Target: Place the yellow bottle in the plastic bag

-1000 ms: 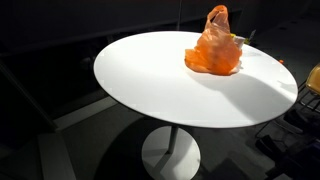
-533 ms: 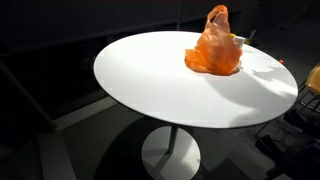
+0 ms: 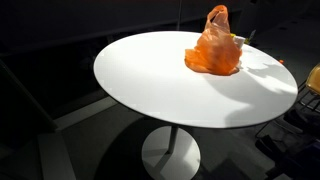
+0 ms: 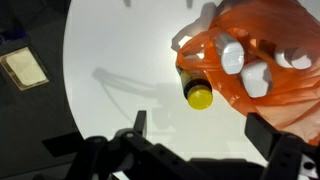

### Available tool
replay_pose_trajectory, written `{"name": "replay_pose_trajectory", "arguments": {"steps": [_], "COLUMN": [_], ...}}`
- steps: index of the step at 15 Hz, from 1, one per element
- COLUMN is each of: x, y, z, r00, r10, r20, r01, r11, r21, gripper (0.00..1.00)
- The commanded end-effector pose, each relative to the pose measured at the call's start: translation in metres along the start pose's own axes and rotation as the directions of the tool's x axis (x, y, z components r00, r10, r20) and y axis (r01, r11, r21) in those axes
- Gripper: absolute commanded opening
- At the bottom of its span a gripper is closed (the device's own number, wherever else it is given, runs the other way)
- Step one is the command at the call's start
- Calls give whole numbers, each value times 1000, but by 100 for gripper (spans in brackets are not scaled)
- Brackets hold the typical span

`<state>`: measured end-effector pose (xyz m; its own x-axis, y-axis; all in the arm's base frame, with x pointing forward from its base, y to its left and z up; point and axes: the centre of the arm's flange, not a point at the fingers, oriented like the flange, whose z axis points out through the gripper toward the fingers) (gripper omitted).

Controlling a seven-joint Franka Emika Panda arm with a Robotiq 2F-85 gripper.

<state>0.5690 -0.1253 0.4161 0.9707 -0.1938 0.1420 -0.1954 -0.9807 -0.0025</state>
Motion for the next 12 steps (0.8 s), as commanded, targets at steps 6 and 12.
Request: {"name": "replay_pose_trajectory", "arguments": {"steps": [6,12], "x": [27,44], "y": [-1,-12], "z": [71,120], "r00": [999,999], "r10": [44,36], "r20": [26,34], "r01": [-45,-38], "r11": [999,996], "r21": [25,80], "gripper": [100,100]}}
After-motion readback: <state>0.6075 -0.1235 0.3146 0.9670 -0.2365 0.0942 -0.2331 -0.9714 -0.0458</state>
